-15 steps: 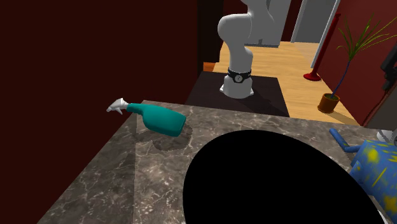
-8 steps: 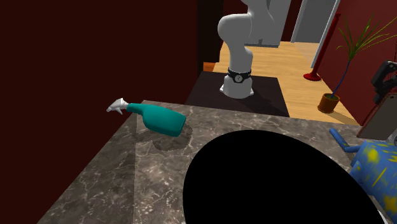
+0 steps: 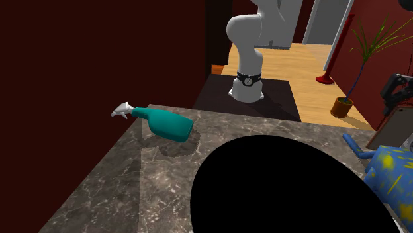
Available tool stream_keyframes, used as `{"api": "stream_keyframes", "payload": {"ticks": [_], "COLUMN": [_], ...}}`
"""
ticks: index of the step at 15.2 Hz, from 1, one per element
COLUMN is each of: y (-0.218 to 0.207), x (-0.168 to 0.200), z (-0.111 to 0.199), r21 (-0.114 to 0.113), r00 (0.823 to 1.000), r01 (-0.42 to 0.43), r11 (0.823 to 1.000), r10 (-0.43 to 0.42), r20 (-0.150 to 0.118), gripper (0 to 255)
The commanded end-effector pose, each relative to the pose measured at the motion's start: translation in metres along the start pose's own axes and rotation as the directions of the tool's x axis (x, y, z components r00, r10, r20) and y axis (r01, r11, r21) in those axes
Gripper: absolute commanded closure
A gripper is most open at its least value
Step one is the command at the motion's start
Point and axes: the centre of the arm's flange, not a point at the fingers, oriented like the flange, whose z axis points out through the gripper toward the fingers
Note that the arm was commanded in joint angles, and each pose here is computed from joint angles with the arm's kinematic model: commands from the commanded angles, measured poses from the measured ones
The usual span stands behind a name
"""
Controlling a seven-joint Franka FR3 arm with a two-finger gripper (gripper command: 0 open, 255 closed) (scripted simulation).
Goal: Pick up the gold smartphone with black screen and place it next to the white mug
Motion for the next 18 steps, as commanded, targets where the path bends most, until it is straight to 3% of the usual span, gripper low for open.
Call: {"api": "stream_keyframes", "payload": {"ticks": [1, 3, 4, 9, 13, 18], "y": [0.000, 0.000, 0.000, 0.000, 0.000, 0.000], "x": [0.000, 0.000, 0.000, 0.000, 0.000, 0.000], "z": [0.000, 0.000, 0.000, 0.000, -0.050, -0.050], "r21": [0.000, 0.000, 0.000, 0.000, 0.000, 0.000], "r00": [1.000, 1.000, 1.000, 1.000, 1.000, 1.000], "r01": [0.000, 0.000, 0.000, 0.000, 0.000, 0.000], "r11": [1.000, 1.000, 1.000, 1.000, 1.000, 1.000], "r10": [0.000, 0.000, 0.000, 0.000, 0.000, 0.000], "r20": [0.000, 0.000, 0.000, 0.000, 0.000, 0.000], "gripper": [255, 255, 0, 0, 0, 0]}}
